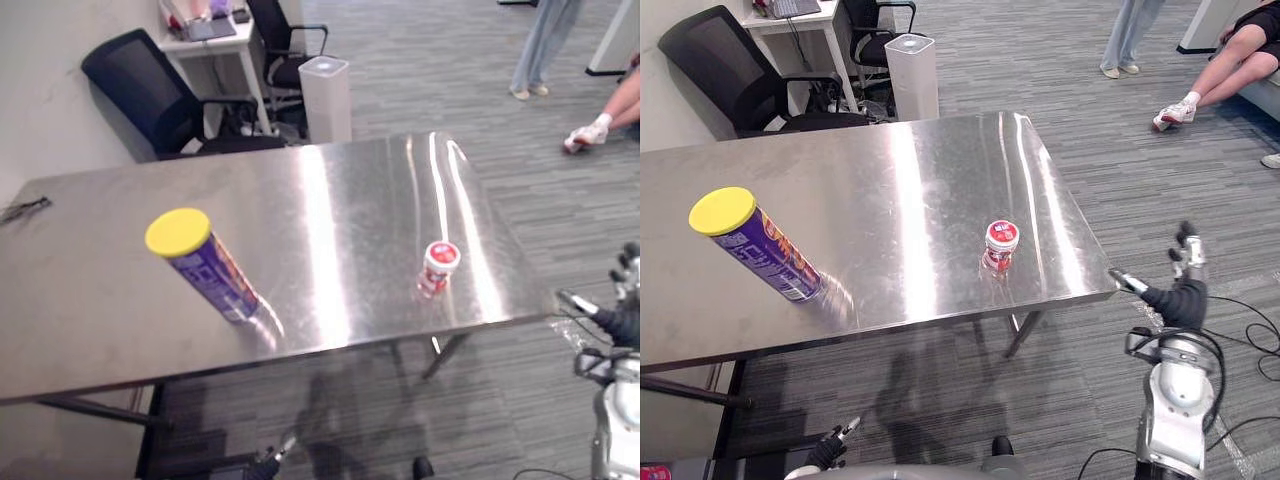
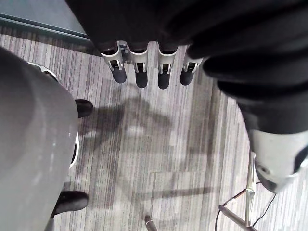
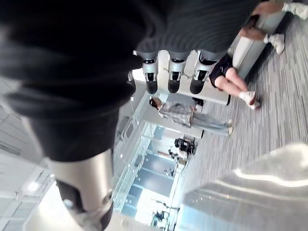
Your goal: Put the gum and the chips on the shelf.
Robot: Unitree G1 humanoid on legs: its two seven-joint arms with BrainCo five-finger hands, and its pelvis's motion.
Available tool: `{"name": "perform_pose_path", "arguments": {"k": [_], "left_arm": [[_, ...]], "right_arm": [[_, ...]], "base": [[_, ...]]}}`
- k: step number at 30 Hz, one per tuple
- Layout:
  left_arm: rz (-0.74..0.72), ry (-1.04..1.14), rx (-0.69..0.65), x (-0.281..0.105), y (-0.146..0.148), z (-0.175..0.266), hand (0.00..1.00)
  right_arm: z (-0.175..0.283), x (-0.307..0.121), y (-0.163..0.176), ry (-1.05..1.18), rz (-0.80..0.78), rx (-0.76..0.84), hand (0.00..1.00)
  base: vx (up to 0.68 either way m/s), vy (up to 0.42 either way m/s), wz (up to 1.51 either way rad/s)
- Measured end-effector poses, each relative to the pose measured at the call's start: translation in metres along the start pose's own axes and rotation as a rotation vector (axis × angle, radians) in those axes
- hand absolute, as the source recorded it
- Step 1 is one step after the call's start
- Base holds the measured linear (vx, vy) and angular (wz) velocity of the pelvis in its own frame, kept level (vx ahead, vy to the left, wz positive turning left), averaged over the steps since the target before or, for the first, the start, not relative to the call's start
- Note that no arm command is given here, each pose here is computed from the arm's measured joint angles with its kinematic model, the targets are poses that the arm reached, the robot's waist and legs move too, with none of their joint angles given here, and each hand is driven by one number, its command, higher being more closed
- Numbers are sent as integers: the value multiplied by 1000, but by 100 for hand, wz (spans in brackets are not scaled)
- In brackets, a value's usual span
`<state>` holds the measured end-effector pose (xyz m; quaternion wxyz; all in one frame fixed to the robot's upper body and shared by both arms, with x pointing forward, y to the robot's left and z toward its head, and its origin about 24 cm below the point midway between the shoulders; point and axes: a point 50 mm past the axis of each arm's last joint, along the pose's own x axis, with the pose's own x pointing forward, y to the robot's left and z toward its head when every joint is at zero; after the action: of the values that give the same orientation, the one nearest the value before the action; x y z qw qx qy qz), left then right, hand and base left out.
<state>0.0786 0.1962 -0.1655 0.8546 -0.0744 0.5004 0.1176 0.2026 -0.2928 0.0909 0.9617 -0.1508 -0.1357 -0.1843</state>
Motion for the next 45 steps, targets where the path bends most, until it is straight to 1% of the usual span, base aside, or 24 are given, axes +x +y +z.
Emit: {"name": "perform_pose_path", "arguments": {"k": [1, 4, 7, 11, 18, 21, 31, 35, 45], "left_arm": [[-4, 1, 5, 0, -1, 0, 0], [-9, 4, 19, 0, -1, -1, 0], [-18, 7, 39, 0, -2, -2, 0], [-31, 4, 60, 0, -3, 0, 0], [-43, 1, 101, 1, -6, 2, 0], [-41, -3, 115, 2, -7, 4, 0], [-31, -7, 121, 3, -7, 8, 0], [-27, -9, 124, 3, -6, 8, 0], [-16, -25, 127, 3, -5, 11, 0]], "right_arm": [[-2, -2, 10, 9, 66, 7, 0], [-3, -7, 21, 22, 144, 23, 0], [-3, -8, 27, 23, 179, 50, 0], [-2, -8, 45, 20, 267, 68, 0], [-9, -2, 78, 47, 358, 125, 0], [-13, 2, 87, 62, 363, 139, 0], [-7, 15, 101, 39, 342, 171, 0], [-5, 18, 105, 40, 319, 241, 0], [-8, 22, 111, 64, 314, 276, 0]], "base": [[-57, -32, 0], [-33, -27, 3], [-2, -23, 7], [2, -18, 8], [-14, -15, 5], [-37, -28, 13], [-32, -27, 8], [0, 0, 0], [-2, -6, 0]]}}
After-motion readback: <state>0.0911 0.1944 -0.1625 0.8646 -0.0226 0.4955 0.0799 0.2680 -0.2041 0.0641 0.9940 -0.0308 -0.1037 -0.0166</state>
